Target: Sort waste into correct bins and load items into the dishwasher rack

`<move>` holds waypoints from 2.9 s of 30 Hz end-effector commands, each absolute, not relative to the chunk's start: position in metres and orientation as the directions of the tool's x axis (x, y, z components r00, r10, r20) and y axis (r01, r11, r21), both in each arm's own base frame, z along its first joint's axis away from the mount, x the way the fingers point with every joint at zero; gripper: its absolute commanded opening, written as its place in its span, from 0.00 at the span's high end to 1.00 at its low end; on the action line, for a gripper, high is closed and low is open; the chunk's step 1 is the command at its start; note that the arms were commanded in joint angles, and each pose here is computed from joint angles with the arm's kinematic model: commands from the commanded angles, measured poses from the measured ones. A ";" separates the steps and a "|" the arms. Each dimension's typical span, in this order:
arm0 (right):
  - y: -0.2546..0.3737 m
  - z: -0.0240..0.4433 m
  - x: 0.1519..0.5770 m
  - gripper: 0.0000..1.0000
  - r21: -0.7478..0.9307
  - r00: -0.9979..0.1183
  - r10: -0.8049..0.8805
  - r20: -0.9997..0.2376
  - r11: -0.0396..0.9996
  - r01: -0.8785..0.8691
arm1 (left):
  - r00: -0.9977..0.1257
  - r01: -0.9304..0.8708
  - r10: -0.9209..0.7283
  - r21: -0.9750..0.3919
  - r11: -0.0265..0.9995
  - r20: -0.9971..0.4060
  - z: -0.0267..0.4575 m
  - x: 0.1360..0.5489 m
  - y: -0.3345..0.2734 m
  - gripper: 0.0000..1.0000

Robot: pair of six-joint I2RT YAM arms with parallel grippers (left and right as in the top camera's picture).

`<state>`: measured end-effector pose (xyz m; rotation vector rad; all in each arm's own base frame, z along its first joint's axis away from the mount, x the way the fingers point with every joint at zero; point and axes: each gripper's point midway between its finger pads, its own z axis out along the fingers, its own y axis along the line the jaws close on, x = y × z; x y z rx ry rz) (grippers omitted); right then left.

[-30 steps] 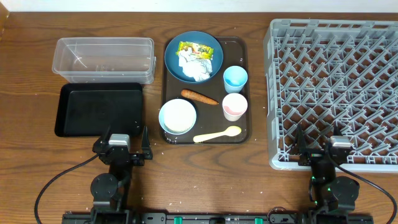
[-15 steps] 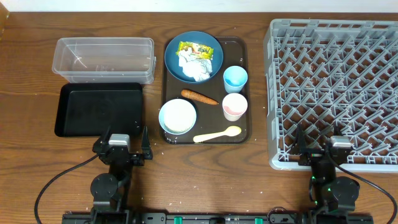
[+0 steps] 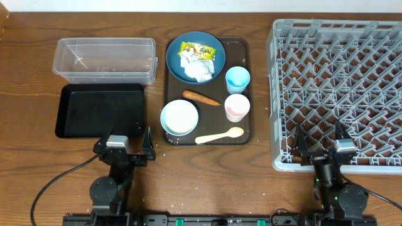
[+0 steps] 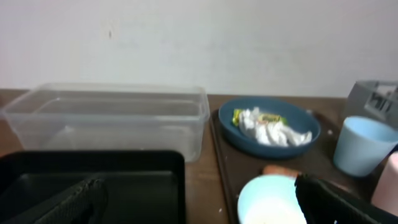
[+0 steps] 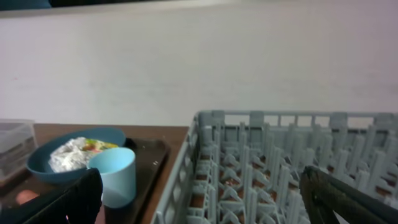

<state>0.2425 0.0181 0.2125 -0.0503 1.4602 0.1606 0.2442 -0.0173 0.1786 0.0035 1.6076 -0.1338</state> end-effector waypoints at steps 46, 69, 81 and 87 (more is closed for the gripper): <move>0.079 0.267 0.296 0.01 0.328 -0.588 0.025 -0.809 0.848 -0.415 | -0.796 -0.075 -0.244 -0.310 0.948 -0.554 0.175 0.532 -0.172 0.05; 0.079 0.259 0.290 0.01 0.345 -0.624 0.027 -0.781 0.851 -0.395 | -0.795 -0.315 -0.316 -0.093 0.944 -0.518 0.035 0.545 -0.174 0.02; 0.079 0.259 0.290 0.01 0.346 -0.625 0.027 -0.780 0.851 -0.394 | -0.817 -0.313 -0.309 -0.075 0.947 -0.486 -0.002 0.544 -0.176 0.18; 0.079 0.259 0.290 0.01 0.347 -0.626 0.028 -0.780 0.851 -0.394 | -0.825 -0.313 -0.304 -0.064 0.948 -0.476 -0.012 0.542 -0.176 0.80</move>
